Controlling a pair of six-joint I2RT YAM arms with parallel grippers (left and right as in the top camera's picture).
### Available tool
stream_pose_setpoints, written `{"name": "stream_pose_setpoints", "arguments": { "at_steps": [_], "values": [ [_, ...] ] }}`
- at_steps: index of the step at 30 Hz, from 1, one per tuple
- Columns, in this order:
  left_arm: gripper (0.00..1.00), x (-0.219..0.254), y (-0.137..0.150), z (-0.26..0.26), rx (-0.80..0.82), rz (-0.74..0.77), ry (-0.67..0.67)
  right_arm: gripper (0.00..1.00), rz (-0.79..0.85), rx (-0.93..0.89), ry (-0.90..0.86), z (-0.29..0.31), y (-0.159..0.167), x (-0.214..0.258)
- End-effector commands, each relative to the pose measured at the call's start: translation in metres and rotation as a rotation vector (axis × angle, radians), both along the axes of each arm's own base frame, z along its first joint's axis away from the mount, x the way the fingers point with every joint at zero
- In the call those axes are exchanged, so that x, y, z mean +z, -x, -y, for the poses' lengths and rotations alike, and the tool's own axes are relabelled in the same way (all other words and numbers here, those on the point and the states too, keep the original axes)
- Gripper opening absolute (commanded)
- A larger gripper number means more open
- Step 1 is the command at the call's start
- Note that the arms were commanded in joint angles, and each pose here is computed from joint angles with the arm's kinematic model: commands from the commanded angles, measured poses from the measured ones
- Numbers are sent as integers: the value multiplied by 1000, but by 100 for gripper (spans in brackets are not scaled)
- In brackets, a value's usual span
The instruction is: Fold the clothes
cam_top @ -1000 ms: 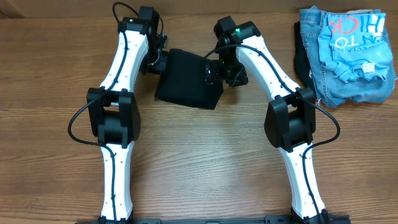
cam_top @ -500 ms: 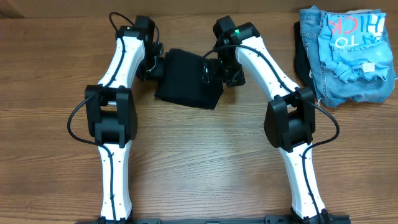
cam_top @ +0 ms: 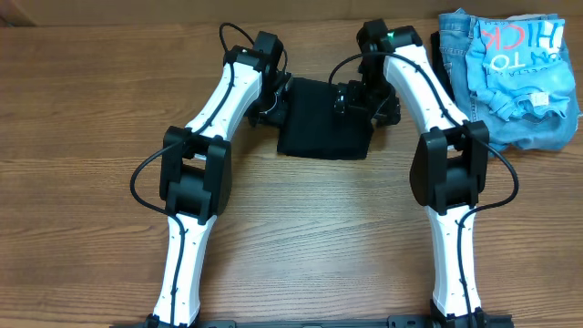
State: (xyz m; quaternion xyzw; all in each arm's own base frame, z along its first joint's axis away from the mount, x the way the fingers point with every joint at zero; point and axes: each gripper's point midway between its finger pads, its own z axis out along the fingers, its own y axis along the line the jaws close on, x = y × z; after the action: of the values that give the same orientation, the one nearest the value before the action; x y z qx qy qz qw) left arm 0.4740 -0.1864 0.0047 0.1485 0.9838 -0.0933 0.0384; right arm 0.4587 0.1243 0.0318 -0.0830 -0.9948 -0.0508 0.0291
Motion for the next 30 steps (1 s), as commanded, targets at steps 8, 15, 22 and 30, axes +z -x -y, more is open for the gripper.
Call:
{"name": "stream_pose_setpoints", "arguments": {
  "at_steps": [8,15,22,30],
  "values": [
    [33,-16,-4,-35,73,-37,-5,98,-34,-43,-2,-2,15,-21],
    [34,-16,-4,-35,72,-36,-5,67,-110,-91,16,0,36,-43],
    [34,-16,-4,-35,72,-37,-5,4,-30,-79,-22,0,14,-43],
    [33,6,-25,-39,91,29,15,4,271,-40,-139,45,-61,55]
  ]
}}
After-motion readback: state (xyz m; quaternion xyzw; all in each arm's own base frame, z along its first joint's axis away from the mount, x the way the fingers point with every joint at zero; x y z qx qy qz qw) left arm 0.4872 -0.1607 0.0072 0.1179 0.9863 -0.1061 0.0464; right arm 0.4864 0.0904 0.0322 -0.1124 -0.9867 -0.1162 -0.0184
